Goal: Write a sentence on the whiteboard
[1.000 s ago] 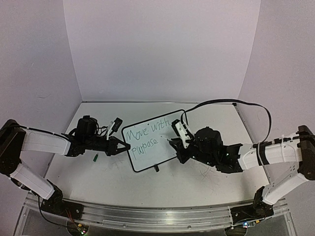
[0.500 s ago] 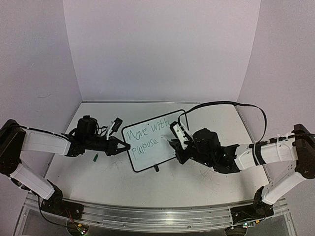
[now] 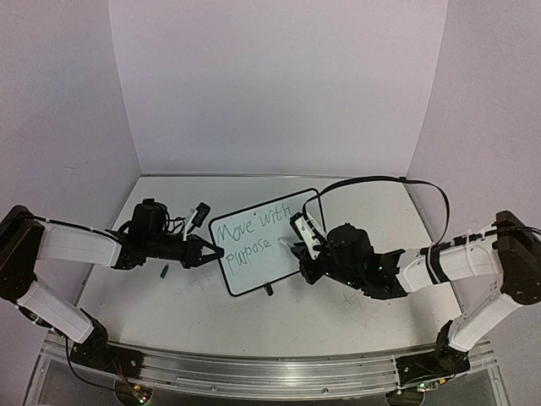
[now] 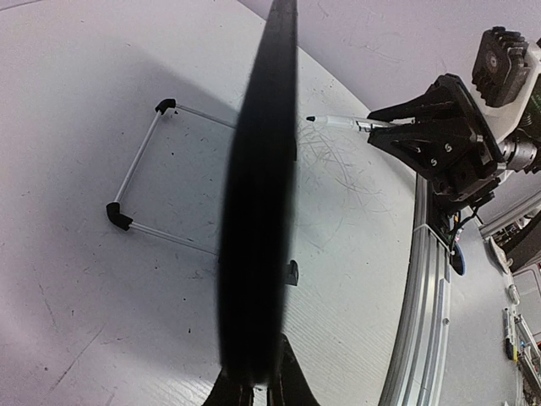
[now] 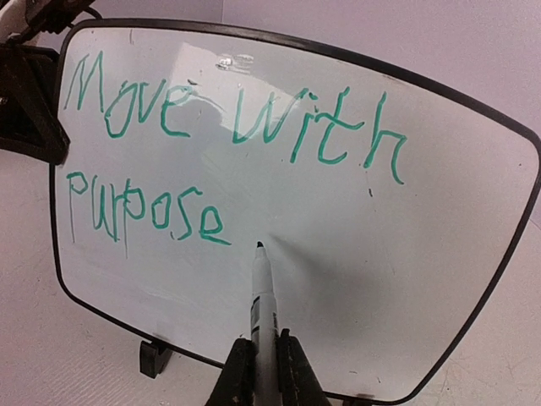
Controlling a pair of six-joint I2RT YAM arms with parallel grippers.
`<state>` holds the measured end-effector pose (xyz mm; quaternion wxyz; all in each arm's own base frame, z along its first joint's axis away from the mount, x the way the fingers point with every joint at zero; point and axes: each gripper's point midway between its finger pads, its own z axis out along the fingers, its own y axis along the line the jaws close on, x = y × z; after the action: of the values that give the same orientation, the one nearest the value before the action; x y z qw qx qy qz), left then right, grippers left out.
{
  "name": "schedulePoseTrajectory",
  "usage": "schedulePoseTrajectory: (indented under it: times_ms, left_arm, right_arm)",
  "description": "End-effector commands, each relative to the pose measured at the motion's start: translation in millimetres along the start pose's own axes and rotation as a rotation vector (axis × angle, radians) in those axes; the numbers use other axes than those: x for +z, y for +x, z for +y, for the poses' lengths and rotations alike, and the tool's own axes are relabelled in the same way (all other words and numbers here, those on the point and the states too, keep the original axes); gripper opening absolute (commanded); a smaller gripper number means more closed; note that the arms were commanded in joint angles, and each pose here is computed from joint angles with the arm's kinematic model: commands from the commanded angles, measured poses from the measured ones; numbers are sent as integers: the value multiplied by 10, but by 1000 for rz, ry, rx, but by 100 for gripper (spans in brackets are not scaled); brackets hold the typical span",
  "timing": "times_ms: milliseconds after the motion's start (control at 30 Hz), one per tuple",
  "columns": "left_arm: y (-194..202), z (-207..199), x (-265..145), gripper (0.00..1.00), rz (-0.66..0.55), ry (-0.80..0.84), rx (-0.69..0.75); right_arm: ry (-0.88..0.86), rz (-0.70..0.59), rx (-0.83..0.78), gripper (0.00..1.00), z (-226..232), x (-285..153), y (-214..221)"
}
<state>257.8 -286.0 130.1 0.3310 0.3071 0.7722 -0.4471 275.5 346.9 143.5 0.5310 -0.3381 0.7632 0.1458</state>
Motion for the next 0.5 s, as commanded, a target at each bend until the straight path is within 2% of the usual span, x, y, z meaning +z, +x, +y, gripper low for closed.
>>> schedulePoseTrajectory:
  times_ms: [0,467]
  left_arm:
    - [-78,81,-17,0,-8,-59,52]
    - [-75,75,-20,0,-8,-58,55]
  right_arm:
    - [-3,-40,20,0,16,64,-184]
    - [44,-36,35,0,-30,179,-216]
